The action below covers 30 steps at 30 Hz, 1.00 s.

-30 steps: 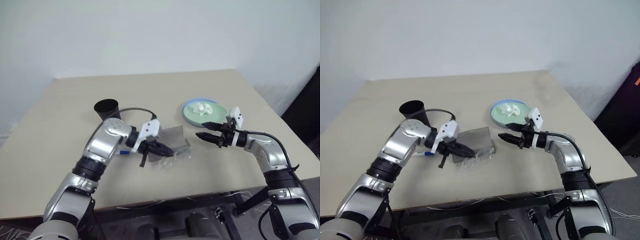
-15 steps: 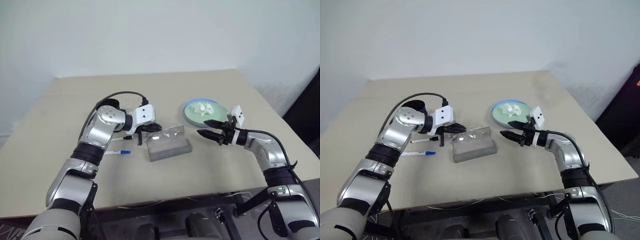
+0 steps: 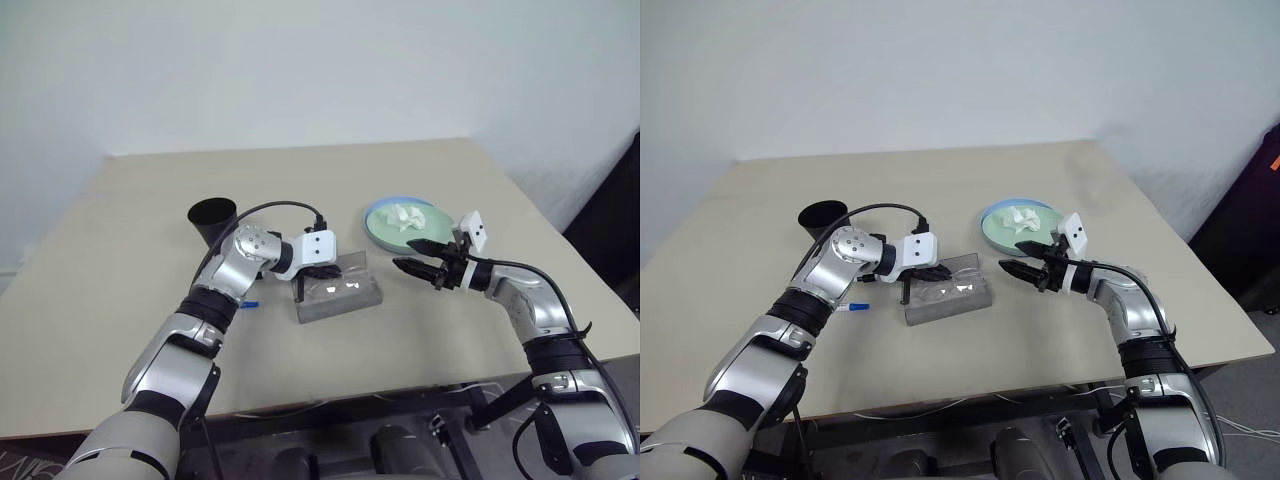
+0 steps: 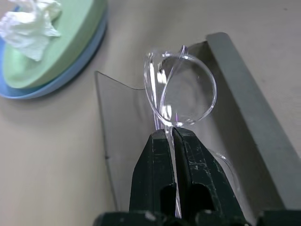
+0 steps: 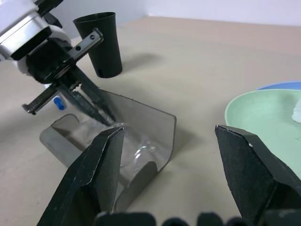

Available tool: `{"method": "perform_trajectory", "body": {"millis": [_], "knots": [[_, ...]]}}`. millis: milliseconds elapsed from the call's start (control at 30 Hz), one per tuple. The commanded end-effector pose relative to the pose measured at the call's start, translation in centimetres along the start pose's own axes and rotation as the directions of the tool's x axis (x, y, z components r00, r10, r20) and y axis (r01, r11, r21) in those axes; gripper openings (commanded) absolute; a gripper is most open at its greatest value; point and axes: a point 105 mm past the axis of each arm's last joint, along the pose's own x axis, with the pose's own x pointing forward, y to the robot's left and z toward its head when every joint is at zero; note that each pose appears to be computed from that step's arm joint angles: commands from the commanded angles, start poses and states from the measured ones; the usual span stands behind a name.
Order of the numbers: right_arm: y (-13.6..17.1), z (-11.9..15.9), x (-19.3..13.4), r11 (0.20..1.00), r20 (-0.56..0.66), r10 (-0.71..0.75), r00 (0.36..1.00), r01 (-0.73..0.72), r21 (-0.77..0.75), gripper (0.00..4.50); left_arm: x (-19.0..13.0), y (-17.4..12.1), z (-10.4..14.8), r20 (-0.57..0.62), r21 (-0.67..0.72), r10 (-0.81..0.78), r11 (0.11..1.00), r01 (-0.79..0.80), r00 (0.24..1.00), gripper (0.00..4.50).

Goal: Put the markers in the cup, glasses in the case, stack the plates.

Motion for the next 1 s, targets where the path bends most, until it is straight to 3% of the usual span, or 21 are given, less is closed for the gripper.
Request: {"method": "perform_trajectory", "body": {"millis": [33,100,200,400,700,833,967,1000], "knots": [[-0.1,1.8,-0.1,0.999,0.052,-0.004,0.999,0.006,-0.050,3.36,0.0,0.1,0.7,-0.006,0.057,-0.010,0.998,0.010,1.000,0.02],[-0.1,1.8,0.0,0.999,0.052,-0.005,0.999,0.007,-0.051,3.36,0.1,-0.3,0.8,0.004,0.040,-0.031,0.999,0.031,1.000,0.02],[-0.1,1.8,0.0,0.999,0.054,-0.006,0.999,0.008,-0.052,3.36,0.0,-0.7,0.7,0.004,0.031,-0.054,0.998,0.054,0.999,0.66],[-0.1,1.8,0.1,0.999,0.053,-0.003,0.999,0.006,-0.054,3.36,-0.4,-0.5,1.4,0.044,0.026,-0.031,0.999,0.030,0.999,2.68],[0.0,1.7,0.3,0.998,0.049,0.002,0.999,0.000,-0.055,3.36,-1.9,3.7,2.8,0.121,-0.045,0.191,0.981,-0.186,0.974,2.68],[0.0,1.8,0.4,0.998,0.050,0.004,0.999,-0.001,-0.056,3.36,-2.7,5.0,3.0,0.135,-0.045,0.257,0.966,-0.253,0.957,1.54],[0.2,2.1,0.4,0.998,0.060,0.010,0.998,-0.006,-0.063,3.36,-2.9,6.0,1.6,0.045,-0.010,0.318,0.948,-0.318,0.947,0.09],[0.3,2.4,0.4,0.998,0.069,0.018,0.997,-0.014,-0.066,3.36,-2.8,6.0,1.1,0.012,0.006,0.323,0.947,-0.323,0.946,0.04]]}}
